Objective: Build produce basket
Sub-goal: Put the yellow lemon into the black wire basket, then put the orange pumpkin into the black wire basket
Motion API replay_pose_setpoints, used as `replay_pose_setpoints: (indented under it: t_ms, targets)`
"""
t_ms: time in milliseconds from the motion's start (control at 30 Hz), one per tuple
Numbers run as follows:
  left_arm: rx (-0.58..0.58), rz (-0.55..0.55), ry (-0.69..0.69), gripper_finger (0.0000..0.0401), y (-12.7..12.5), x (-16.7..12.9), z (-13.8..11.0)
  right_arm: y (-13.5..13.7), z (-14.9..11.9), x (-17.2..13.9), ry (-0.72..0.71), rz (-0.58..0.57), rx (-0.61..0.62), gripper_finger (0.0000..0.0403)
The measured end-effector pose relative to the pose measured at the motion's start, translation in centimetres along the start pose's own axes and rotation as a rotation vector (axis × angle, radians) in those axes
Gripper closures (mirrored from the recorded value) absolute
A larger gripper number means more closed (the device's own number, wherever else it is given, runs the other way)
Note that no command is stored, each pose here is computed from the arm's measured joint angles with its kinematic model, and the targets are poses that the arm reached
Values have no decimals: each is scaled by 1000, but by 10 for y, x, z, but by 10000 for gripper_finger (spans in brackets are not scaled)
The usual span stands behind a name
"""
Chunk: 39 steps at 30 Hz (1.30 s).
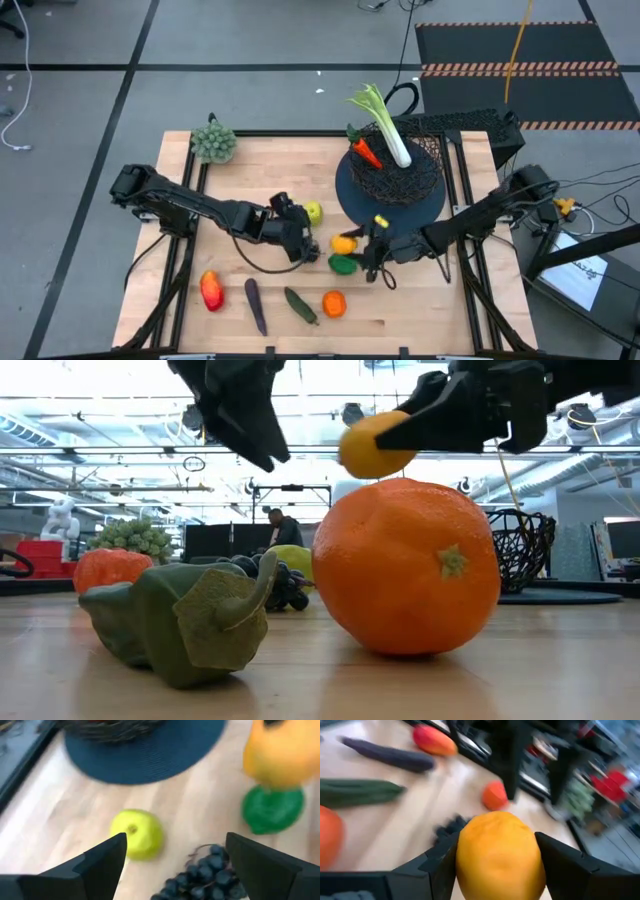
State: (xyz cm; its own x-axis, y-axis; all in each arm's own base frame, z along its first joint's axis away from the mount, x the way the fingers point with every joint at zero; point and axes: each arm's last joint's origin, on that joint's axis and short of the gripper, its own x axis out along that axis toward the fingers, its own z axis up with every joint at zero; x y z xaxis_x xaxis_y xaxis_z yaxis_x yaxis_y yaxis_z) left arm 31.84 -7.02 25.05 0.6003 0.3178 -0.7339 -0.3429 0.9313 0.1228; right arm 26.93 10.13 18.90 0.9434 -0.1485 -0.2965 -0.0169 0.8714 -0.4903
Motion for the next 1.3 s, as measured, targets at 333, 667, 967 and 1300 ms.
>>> replay_pose_setpoints:
  t_ms: [333, 667, 967, 1300]
  targets:
    - [-30, 56, 57, 109, 6, 2, -6, -67, -5, -43, 203, -246, 205, 167]
    - [-22, 37, 52, 126, -1, -2, -8, -139, -42, -85, 399, -531, 543, 167]
    - [-23, 31, 50, 122, -3, -3, -9, -147, -79, -93, 586, -489, 722, 161]
    - [-26, 39, 63, 127, -2, -3, -10, -149, -70, -97, 487, -452, 773, 105]
